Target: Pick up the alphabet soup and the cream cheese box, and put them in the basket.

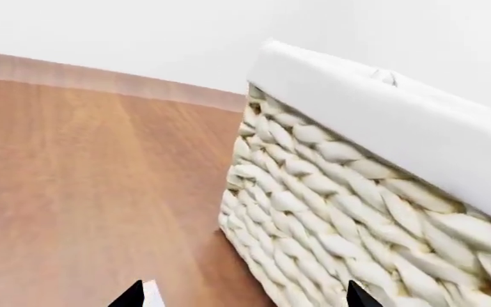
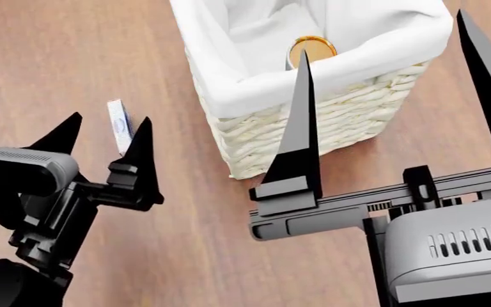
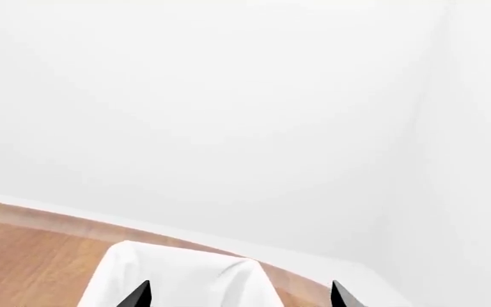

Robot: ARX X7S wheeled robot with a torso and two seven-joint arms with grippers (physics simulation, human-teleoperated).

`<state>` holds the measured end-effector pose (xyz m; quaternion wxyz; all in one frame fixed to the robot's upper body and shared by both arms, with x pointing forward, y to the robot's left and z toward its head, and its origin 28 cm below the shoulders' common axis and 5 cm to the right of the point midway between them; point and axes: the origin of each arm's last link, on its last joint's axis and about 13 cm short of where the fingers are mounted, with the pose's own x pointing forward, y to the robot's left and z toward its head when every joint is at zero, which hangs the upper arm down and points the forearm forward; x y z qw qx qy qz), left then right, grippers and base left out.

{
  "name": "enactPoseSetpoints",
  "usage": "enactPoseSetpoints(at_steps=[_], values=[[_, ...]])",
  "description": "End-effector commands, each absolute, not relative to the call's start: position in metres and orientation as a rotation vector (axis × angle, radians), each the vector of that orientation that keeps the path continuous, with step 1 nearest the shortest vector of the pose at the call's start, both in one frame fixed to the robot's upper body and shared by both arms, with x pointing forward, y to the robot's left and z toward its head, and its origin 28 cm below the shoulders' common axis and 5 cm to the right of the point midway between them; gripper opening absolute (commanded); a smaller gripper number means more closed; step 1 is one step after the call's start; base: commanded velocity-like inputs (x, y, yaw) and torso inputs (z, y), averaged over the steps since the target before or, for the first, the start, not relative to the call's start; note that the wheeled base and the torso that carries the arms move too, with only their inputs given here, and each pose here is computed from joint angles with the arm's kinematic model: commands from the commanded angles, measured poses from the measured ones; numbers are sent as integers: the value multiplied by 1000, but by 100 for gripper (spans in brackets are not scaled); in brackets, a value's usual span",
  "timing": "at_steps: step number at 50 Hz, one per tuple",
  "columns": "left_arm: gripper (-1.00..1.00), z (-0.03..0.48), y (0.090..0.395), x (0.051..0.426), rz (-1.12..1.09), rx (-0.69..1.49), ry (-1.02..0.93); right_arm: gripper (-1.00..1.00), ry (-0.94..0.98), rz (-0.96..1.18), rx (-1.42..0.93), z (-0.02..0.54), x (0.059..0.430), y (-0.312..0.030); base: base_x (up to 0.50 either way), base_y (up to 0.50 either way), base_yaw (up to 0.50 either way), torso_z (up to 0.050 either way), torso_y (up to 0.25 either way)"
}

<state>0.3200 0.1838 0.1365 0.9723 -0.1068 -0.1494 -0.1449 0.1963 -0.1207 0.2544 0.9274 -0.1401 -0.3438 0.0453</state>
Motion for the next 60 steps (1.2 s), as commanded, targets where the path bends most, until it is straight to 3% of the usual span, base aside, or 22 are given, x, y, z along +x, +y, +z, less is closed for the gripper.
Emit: enactPoseSetpoints(at_steps=[1, 29, 60], values=[[100, 123, 183, 326, -277, -197, -264, 100, -704, 95, -284, 255, 195, -121, 0, 0, 0, 0, 0], [100, 99, 189, 365, -194, -116, -197, 100, -686, 93, -282, 246, 194, -123, 0, 0, 0, 0, 0], [100, 85, 191, 376, -151, -109, -151, 100, -673, 93, -288, 249, 191, -123, 0, 0, 0, 0, 0]])
